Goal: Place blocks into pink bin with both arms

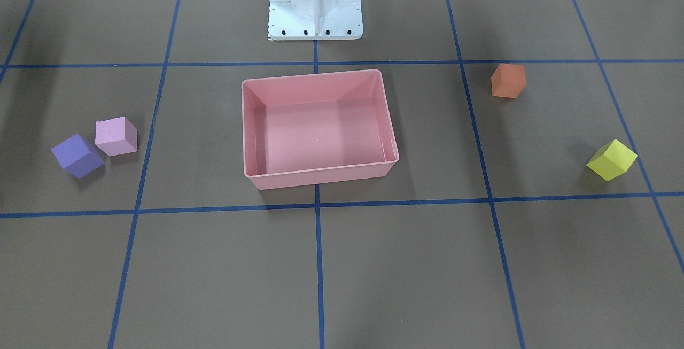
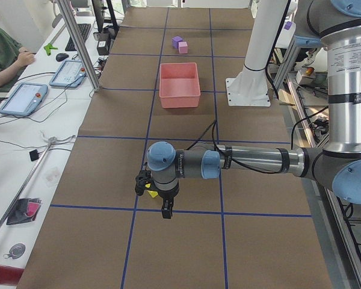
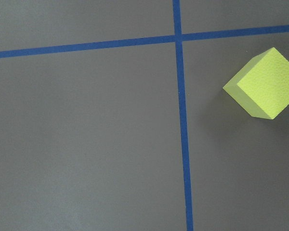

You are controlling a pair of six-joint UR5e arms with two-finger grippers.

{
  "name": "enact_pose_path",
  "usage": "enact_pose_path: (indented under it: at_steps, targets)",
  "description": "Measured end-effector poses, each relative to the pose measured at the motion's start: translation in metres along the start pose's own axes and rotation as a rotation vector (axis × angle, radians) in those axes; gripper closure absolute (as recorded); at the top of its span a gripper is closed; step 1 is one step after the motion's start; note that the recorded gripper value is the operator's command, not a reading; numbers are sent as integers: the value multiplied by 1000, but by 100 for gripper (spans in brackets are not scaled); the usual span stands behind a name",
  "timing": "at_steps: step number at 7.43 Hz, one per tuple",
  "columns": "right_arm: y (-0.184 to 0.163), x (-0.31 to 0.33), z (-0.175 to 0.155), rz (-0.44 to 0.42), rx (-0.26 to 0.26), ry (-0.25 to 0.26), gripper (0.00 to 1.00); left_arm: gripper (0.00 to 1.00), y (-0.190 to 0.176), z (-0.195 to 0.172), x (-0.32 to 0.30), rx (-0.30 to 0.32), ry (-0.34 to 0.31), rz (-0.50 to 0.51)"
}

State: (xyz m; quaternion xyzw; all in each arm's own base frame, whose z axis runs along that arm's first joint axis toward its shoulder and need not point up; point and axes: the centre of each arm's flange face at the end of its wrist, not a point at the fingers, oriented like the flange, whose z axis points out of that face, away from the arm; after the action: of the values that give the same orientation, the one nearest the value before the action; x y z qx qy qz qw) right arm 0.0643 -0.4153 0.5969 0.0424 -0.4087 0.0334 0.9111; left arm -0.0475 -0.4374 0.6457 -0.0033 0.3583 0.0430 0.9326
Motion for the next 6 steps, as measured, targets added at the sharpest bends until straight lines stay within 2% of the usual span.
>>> enact_pose_path:
  at_steps: [3,6]
  targets:
    - [0,1,1,2,-2,3,0,0,-7,-6,5,14,-6,13]
    - [0,0,0,-2,1,2,0,0,-29,-41,37,85,-8,42]
